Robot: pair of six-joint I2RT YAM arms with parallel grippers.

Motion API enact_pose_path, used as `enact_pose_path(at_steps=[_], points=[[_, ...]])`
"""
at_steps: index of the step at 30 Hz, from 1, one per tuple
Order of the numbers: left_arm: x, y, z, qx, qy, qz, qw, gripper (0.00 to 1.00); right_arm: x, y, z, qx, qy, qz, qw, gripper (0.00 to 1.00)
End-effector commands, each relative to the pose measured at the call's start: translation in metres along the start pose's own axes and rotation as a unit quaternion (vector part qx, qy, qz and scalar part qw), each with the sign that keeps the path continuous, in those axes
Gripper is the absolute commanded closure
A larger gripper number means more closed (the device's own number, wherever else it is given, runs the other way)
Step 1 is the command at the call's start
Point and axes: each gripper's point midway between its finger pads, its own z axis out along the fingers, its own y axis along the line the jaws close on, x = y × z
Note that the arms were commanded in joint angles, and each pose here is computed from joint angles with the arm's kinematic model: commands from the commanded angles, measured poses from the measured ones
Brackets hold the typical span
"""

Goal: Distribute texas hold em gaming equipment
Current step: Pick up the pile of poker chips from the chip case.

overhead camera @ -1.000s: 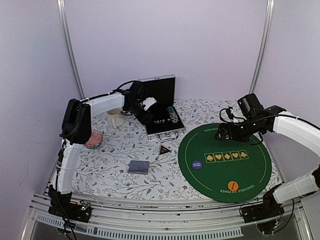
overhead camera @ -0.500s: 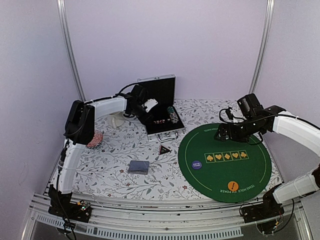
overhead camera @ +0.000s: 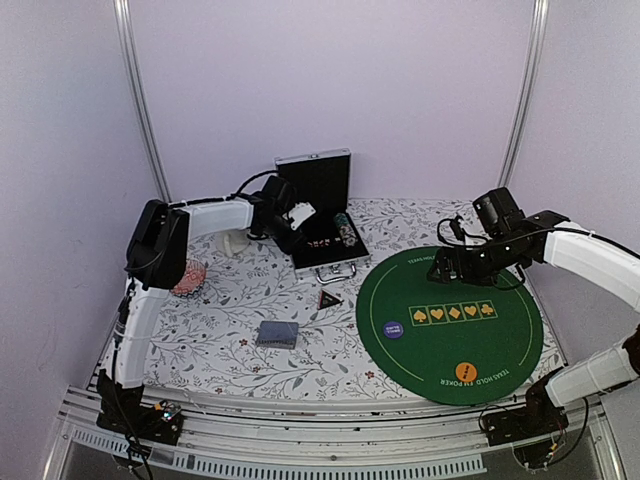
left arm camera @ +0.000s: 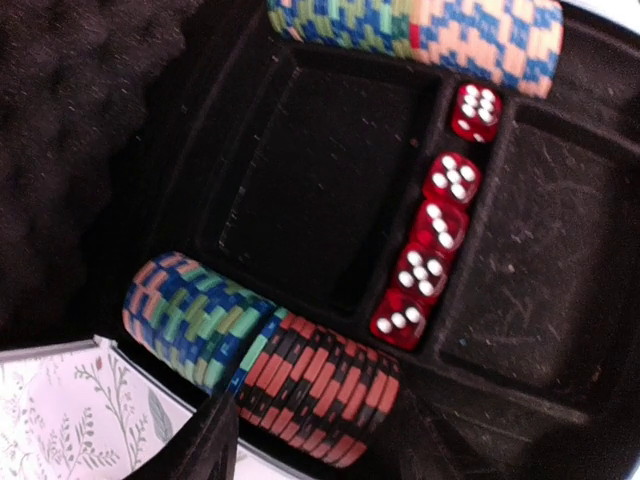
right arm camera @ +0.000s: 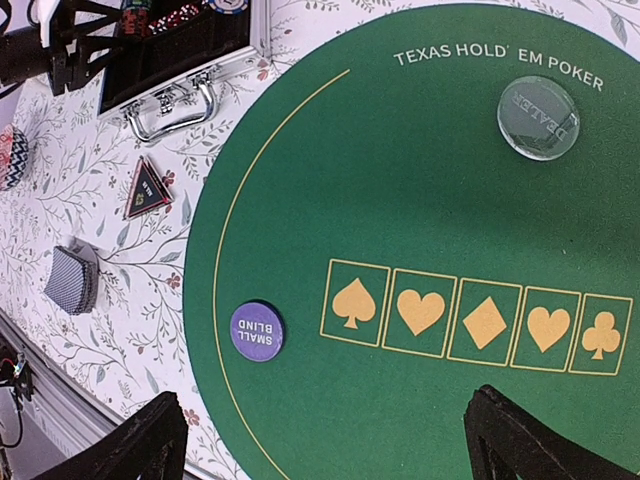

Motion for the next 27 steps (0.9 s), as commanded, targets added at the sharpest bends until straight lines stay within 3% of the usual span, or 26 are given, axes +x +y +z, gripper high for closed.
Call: enact_pose_path(at_steps=[1,11,16,27], points=[[0.014,-0.032,-0.006,0.04,0.014,0.019,0.999,0.45,-0.004,0.004,0.0,-0.008,0.001,0.001,1.0,0.01],[0.007,-0.014,-0.012,-0.004,-0.011,0.029,1.0,0.43,0.003,0.003,0.0,-0.012,0.0,0.002,1.0,0.01],[0.0,-0.008,-0.009,-0.001,-0.022,0.021,1.0,0.36,0.007,0.002,0.0,-0.013,0.003,0.007,1.0,0.01],[0.006,0.001,0.004,-0.004,0.003,0.012,1.0,0.35,0.01,0.002,-0.002,-0.016,0.001,0.01,1.0,0.01]])
